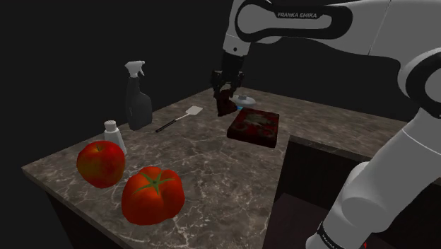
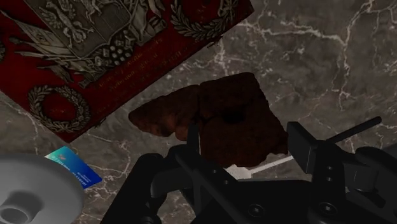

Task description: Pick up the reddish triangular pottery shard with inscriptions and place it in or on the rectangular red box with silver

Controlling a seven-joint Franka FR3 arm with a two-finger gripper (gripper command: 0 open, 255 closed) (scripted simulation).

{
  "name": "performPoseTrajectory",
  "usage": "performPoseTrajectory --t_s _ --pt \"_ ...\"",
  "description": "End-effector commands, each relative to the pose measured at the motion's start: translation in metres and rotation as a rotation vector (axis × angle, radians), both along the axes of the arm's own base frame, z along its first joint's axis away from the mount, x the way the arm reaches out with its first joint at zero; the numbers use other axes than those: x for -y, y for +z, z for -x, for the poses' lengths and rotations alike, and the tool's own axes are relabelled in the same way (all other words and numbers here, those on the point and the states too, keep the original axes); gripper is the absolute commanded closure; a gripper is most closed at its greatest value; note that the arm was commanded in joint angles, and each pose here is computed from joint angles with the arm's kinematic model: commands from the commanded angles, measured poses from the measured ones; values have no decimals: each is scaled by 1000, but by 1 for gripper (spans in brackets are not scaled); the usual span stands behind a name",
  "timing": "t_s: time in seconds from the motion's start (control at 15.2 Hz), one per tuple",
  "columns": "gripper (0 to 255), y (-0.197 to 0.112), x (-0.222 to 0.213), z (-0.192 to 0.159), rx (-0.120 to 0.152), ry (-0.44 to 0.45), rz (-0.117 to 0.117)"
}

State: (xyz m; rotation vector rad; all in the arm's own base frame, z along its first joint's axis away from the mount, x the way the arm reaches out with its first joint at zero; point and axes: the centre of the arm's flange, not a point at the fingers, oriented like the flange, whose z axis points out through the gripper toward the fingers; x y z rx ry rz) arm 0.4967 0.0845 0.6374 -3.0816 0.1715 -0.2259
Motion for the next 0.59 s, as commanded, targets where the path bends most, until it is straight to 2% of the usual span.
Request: performPoseTrajectory --t_s 0.0,0.53 --pt "255 0 14 22 0 1 0" --pt "255 3 70 111 0 1 0"
